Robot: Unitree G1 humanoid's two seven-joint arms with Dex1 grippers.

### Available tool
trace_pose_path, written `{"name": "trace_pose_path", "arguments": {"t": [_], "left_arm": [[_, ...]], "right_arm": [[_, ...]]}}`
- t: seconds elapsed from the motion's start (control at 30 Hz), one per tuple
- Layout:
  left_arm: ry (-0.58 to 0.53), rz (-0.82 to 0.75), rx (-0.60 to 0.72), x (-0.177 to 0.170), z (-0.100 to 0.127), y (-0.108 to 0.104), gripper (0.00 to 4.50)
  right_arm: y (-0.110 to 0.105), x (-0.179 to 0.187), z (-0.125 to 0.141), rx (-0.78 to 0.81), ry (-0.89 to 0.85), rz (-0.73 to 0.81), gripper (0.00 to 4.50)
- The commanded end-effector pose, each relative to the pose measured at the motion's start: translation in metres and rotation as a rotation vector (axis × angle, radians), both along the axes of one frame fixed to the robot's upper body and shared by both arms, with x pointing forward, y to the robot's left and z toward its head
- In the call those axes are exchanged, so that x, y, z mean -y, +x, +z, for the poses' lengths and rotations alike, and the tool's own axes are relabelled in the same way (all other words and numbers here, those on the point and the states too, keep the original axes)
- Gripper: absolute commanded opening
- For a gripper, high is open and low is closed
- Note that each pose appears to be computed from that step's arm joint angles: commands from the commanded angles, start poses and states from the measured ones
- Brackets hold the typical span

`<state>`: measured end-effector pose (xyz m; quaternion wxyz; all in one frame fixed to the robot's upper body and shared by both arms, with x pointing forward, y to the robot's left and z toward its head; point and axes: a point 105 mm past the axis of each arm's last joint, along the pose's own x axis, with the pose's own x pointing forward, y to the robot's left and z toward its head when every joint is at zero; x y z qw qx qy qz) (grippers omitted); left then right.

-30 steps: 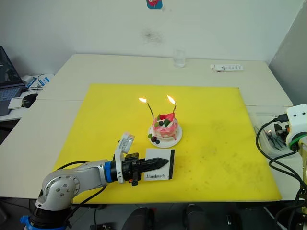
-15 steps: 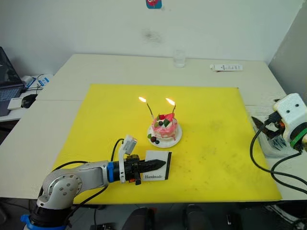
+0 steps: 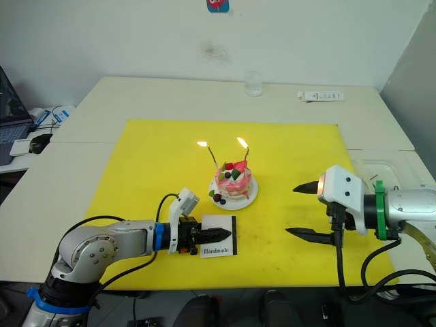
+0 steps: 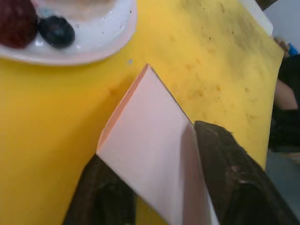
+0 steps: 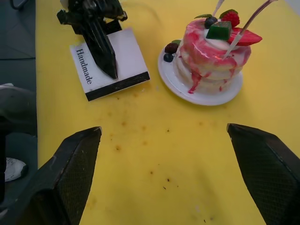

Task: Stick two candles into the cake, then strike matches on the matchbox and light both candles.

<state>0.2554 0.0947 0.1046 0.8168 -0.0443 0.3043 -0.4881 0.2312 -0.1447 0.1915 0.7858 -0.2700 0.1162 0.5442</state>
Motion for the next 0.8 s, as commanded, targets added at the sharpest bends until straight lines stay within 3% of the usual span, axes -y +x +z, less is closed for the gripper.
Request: {"name": "trace_pose_path", "arguments": {"t": [0.03,0.17,0.37,0.47,0.67,0.8], "left_arm": [[0.053,-0.049,0.112,-0.002,0.02,-0.002,3.19],[0.094,-0.047,0.157,-0.013,0.03,-0.001,4.44],[0.136,-0.073,0.232,-0.036,0.047,-0.005,4.48],[0.168,-0.086,0.285,-0.058,0.055,-0.01,4.48],[0.354,-0.005,0.573,-0.107,0.072,0.0,4.48],[0.421,0.03,0.696,-0.125,0.077,0.003,4.48]], "right_arm": [[-0.001,-0.005,0.004,0.029,0.005,0.013,4.5],[-0.001,-0.006,0.003,0.026,0.007,0.014,4.5],[0.004,-0.005,0.009,0.086,0.01,0.011,4.5],[0.012,-0.003,0.024,0.177,0.069,-0.021,4.5],[0.013,0.027,0.04,0.244,0.027,-0.065,4.5],[0.009,0.043,0.048,0.242,0.006,-0.052,4.5]]}}
